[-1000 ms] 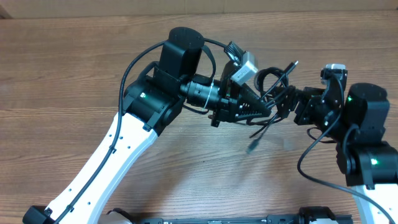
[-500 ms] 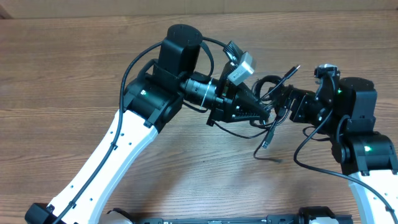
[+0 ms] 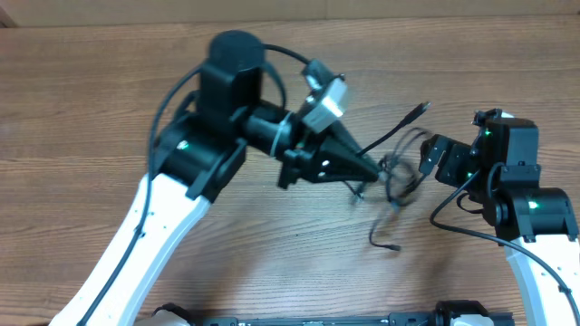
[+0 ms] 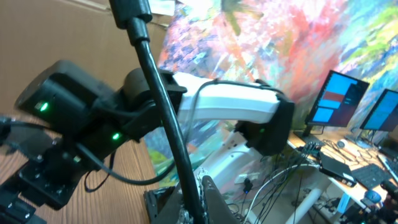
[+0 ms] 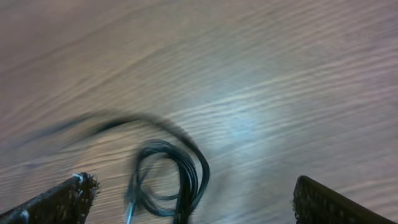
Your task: Untangle cables
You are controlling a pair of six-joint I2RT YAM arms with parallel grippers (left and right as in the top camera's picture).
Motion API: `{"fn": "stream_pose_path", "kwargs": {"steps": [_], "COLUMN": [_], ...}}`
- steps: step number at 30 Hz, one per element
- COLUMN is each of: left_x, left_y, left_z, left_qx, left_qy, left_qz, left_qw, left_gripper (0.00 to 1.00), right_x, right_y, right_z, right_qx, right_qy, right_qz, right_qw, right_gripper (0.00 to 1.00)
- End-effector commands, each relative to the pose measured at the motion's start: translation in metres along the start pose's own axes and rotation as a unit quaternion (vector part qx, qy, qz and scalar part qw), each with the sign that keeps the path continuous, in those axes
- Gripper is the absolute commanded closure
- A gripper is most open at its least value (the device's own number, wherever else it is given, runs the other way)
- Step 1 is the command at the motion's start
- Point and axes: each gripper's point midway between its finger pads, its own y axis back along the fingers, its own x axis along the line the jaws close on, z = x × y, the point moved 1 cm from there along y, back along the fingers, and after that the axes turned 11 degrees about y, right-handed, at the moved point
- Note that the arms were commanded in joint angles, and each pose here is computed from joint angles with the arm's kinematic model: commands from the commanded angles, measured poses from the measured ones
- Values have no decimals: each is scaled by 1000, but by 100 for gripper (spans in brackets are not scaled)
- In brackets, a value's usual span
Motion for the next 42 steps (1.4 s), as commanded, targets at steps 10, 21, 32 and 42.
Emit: {"fn": "stream_pose_path", "kwargs": {"steps": [10, 21, 32, 42], "left_x": [-10, 97, 134, 160], "left_y": [12, 57, 134, 114], "left_z": [9, -54, -170, -222], "left_qx": [-12, -13, 135, 195], "left_qy": [7, 201, 364, 460], "left_qz": [22, 375, 603, 542], "left_qw": [1000, 905, 697, 676], "left_gripper": [96, 96, 42, 17], "right_x": [-7, 0, 1, 7], "right_y": [3, 3, 3, 4], "right_z": [-3, -7, -6, -10], "right_qx": [2, 12, 10, 20], "right_qy": [-3, -4, -4, 0], "right_qz": [-20, 3, 5, 24], "right_qw": [1000, 1000, 1000, 1000], "right_gripper": [0, 0, 0, 0]}}
